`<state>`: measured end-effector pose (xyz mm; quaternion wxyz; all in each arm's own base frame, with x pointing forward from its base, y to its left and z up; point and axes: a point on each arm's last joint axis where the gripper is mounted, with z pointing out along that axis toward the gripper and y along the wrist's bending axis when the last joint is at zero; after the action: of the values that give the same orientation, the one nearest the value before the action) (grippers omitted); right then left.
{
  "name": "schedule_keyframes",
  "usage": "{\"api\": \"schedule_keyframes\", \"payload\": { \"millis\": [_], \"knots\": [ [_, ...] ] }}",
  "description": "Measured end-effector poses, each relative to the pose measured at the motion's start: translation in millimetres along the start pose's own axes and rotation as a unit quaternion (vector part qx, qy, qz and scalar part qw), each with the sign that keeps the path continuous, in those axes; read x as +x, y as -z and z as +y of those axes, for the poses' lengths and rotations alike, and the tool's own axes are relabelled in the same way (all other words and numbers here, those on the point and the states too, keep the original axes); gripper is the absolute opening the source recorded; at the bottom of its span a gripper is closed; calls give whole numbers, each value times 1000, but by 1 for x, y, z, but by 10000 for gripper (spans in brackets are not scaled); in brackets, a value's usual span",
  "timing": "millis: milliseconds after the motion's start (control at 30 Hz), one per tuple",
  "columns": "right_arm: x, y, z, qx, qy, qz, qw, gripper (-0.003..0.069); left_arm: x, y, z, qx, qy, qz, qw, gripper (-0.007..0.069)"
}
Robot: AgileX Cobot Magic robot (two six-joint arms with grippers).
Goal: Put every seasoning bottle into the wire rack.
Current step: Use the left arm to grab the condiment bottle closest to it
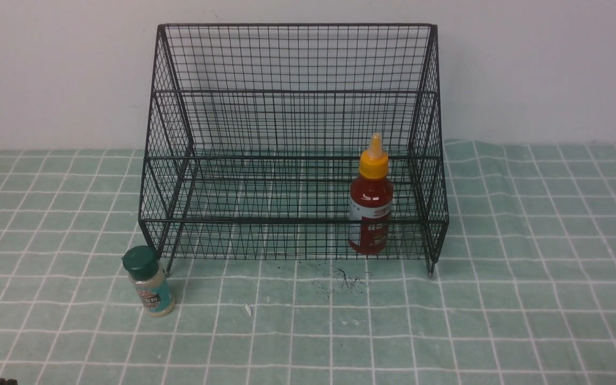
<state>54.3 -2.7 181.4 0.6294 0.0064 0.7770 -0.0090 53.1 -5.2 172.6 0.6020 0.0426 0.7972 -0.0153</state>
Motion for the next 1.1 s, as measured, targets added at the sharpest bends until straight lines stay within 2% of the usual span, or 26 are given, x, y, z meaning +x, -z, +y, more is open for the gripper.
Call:
{"api": "schedule_keyframes", "payload": {
  "millis": [167, 200, 267, 333, 400, 433, 467, 500, 600, 733, 800, 833, 867, 933, 1000, 1100],
  "knots": [
    [0, 0, 0, 0, 0, 0, 1000, -15, -16, 1, -1, 12, 103, -89, 991, -6],
    [0, 0, 0, 0, 0, 0, 1000, -15, -24, 3, 1, 15, 148, -132, 980, -6],
    [0, 0, 0, 0, 0, 0, 1000, -15, -29, 5, 3, 13, 170, -161, 972, -6],
    [0, 0, 0, 0, 0, 0, 1000, -15, -40, 10, 8, 15, 204, -225, 953, -6],
    [0, 0, 0, 0, 0, 0, 1000, -15, -49, 16, 15, -10, 237, -296, 925, -6],
    [0, 0, 0, 0, 0, 0, 1000, -15, -56, 21, 19, -20, 251, -340, 906, -6],
    [0, 0, 0, 0, 0, 0, 1000, -15, -56, 22, 19, -20, 251, -341, 906, -6],
    [0, 0, 0, 0, 0, 0, 1000, -15, -64, 27, 21, -22, 256, -367, 894, -6],
    [0, 0, 0, 0, 0, 0, 1000, -15, -88, 39, 19, -4, 258, -375, 890, -6],
    [0, 0, 0, 0, -3, 0, 1000, -15, -126, 28, 6, 30, 199, -226, 953, -6],
    [0, 0, 0, 0, -3, 0, 1000, -15, -139, 5, -4, 55, 144, -76, 985, -6],
    [0, 0, 0, 0, -3, 0, 1000, -15, -142, -3, -6, 65, 130, -23, 989, -6],
    [0, 0, 0, 0, -3, 0, 1000, -15, -142, -6, -7, 67, 125, -10, 990, -6],
    [0, 0, 0, 0, -3, 0, 1000, -15, -147, -32, -12, 94, 100, 132, 982, -6],
    [0, 0, 0, 0, -4, 0, 1000, -15, -151, -58, -15, 115, 83, 252, 957, -6],
    [0, 0, 0, 0, -3, 0, 1000, -15, -158, -98, -15, 128, 66, 352, 925, -6]
  ]
}}
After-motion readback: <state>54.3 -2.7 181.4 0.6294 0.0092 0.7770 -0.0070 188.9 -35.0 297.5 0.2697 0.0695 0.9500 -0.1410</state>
